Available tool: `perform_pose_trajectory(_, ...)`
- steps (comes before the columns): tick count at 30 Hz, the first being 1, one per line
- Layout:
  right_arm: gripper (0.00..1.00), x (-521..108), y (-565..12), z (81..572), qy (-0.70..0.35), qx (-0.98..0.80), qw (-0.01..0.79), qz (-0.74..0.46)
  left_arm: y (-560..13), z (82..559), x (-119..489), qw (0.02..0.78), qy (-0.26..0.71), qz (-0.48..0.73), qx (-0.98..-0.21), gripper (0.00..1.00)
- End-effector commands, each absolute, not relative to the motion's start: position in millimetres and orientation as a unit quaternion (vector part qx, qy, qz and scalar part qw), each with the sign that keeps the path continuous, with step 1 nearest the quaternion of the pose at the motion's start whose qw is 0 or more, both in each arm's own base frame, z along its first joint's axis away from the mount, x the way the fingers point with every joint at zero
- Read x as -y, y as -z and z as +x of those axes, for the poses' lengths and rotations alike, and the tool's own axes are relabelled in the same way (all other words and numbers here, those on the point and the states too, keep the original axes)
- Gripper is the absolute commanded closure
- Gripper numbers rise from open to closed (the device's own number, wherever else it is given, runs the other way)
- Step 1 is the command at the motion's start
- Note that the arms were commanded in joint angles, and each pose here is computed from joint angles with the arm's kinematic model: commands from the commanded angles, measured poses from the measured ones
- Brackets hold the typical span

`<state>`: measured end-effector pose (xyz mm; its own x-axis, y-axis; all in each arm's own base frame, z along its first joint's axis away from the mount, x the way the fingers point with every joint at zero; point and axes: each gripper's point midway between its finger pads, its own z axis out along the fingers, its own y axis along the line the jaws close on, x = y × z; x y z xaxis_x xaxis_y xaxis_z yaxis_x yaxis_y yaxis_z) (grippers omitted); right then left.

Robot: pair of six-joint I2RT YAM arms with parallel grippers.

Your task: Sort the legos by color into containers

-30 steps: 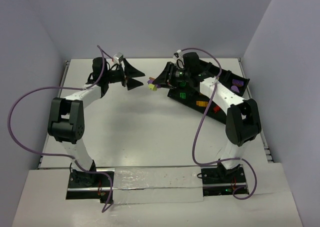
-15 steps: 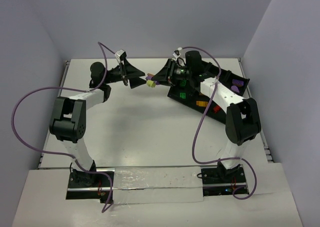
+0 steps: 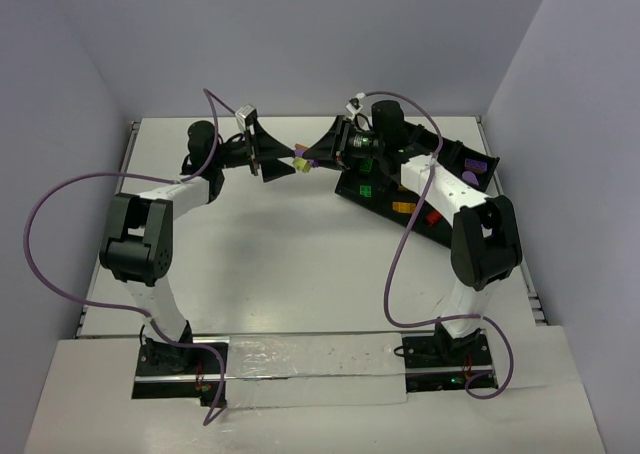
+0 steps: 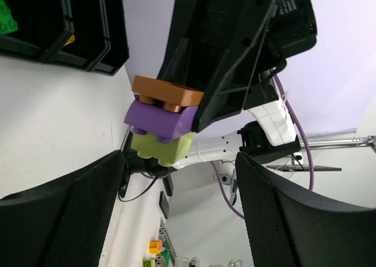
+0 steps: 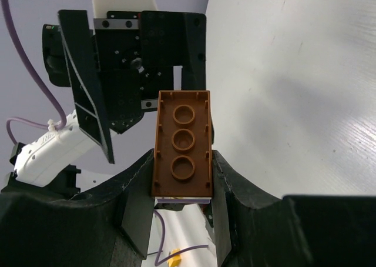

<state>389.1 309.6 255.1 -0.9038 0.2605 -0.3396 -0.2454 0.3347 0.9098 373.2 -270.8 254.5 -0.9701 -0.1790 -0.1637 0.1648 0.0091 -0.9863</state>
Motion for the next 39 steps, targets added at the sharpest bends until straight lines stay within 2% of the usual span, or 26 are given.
perform_pose_trajectory(1,1.0,-308,-288,385,-0.597,-0.76,0.255,-0.025,-274,376,274,0.157,0.702,0.021,-0.694,0.17)
perform_pose_trajectory(20,1.0,-312,-283,373,-0.612,-0.754,0.238,-0.028,-277,372,285,0.147,0.716,0.029,-0.682,0.36)
perform_pose_trajectory(39,1.0,-311,-296,362,-0.631,-0.739,0.233,-0.04,-273,370,292,0.143,0.716,0.032,-0.682,0.34)
